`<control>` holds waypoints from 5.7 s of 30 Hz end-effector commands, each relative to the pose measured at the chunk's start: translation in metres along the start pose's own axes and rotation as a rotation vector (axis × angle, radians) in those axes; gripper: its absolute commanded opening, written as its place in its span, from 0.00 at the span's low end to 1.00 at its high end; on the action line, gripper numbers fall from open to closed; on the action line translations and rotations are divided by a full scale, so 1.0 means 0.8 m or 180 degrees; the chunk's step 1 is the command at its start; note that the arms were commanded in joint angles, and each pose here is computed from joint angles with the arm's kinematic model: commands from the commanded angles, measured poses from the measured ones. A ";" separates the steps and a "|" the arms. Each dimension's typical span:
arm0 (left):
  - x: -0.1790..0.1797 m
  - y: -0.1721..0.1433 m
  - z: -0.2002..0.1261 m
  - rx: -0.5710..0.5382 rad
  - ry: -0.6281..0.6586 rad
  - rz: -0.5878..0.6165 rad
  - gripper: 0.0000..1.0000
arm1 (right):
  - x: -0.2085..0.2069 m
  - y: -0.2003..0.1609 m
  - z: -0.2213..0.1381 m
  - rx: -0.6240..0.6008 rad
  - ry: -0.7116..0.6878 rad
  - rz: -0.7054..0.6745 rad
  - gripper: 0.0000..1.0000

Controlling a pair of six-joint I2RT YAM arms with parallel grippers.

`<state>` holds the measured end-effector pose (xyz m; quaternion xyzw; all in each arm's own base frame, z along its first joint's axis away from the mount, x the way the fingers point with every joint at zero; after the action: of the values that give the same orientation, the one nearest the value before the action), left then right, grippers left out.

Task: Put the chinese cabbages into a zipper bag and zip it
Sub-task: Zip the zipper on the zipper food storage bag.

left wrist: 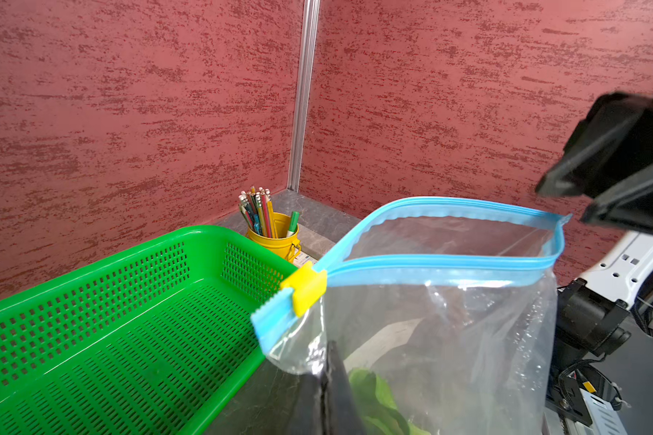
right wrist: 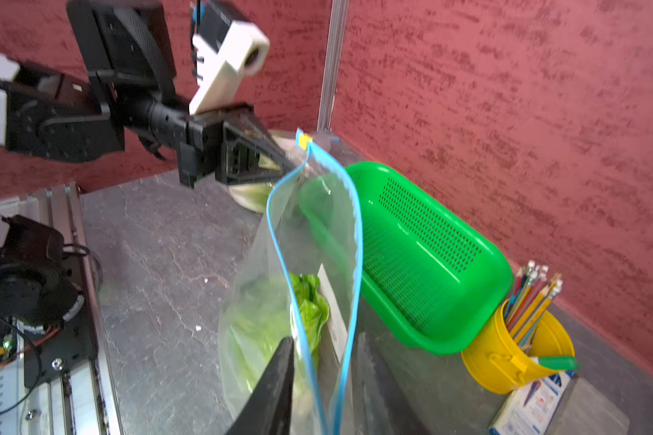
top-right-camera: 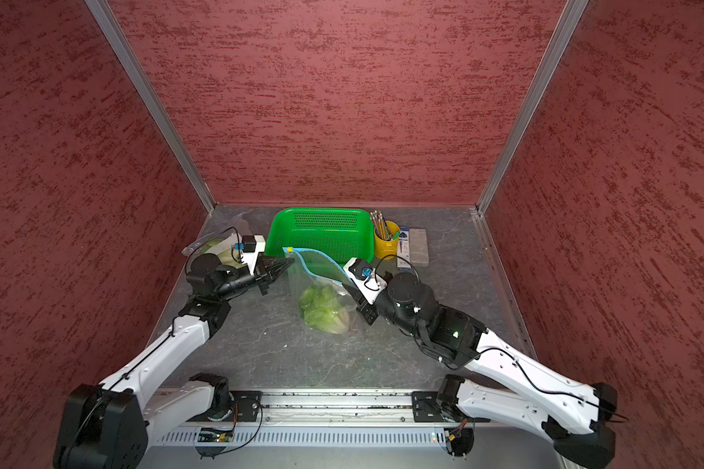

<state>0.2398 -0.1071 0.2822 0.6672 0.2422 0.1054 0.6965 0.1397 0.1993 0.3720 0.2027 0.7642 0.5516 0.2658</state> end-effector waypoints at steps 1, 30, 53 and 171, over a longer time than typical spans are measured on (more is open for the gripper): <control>-0.008 0.013 -0.003 0.0017 0.0120 0.0201 0.00 | -0.002 0.029 -0.006 -0.0156 0.0117 0.0041 0.36; -0.058 0.058 0.010 0.0170 0.0057 0.0781 0.00 | -0.020 0.095 0.126 0.0157 0.0713 -0.0375 0.38; -0.060 0.064 0.009 0.0141 0.0130 0.0852 0.00 | -0.023 0.085 0.159 0.0216 0.0915 -0.0358 0.18; -0.089 0.167 -0.087 -0.0551 0.1583 0.0100 0.00 | -0.035 -0.019 0.025 0.0110 0.0416 0.0542 0.10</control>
<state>0.1742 -0.0799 0.4041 0.6077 0.3713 0.2524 0.6551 0.1712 0.2007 0.3653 0.2021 0.7692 0.5860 0.1551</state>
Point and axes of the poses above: each gripper's point midway between its finger pads, its own z axis out along the fingers, its own x axis along the line the jaws close on, y = z × x, the point moved 9 cm from there along -z, back along the fingers, and after that the axes turned 4 degrees about -z, right-handed, at the moved point
